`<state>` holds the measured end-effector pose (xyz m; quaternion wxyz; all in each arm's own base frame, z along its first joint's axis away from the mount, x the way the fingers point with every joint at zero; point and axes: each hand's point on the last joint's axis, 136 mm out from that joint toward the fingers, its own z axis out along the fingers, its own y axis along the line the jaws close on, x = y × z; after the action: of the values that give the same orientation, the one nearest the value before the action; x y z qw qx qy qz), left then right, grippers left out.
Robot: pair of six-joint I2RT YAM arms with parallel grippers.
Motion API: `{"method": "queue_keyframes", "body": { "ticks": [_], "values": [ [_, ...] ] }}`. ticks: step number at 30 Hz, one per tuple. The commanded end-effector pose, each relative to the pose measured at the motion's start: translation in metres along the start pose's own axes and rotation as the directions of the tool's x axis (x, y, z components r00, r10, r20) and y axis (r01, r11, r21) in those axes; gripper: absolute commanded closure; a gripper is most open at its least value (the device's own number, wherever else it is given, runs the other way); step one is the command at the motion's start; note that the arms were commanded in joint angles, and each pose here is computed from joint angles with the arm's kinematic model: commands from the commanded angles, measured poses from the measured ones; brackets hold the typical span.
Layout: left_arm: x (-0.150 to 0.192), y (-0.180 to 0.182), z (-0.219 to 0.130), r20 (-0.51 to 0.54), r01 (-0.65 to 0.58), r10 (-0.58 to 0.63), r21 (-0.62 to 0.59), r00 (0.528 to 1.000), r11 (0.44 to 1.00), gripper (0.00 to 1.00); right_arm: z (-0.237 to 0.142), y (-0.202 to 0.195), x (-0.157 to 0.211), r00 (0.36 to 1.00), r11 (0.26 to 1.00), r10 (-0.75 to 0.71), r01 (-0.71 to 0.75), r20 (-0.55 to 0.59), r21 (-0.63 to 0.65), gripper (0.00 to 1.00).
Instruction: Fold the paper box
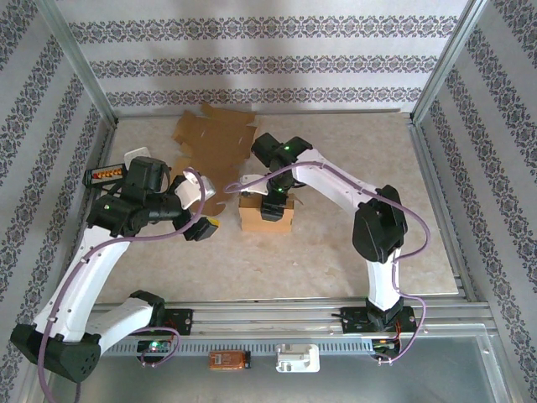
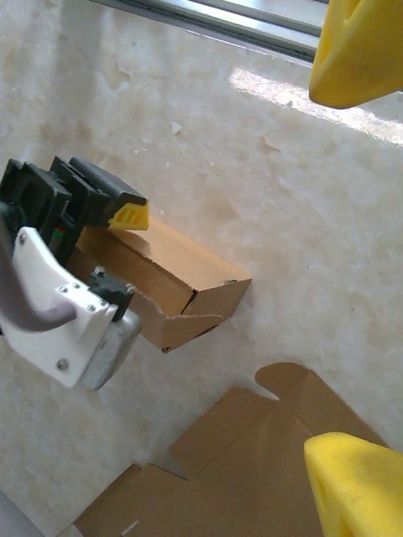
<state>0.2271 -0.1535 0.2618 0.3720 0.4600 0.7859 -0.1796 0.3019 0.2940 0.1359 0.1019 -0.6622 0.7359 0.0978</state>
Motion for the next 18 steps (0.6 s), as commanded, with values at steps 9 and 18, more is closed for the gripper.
{"method": "queue_keyframes", "body": {
  "ticks": [9,18],
  "values": [
    [-0.014,0.013,0.028,0.042,0.14,-0.137,-0.06,0.99,0.988,0.01,-0.101,-0.014,-0.003,0.868,0.908,0.297,-0.385,0.398,0.162,0.17],
    [-0.026,0.04,0.038,0.107,0.428,-0.417,-0.119,0.903,0.896,0.01,-0.105,-0.007,0.069,0.394,0.472,0.775,-0.881,0.493,-0.039,0.19]
  ]
}}
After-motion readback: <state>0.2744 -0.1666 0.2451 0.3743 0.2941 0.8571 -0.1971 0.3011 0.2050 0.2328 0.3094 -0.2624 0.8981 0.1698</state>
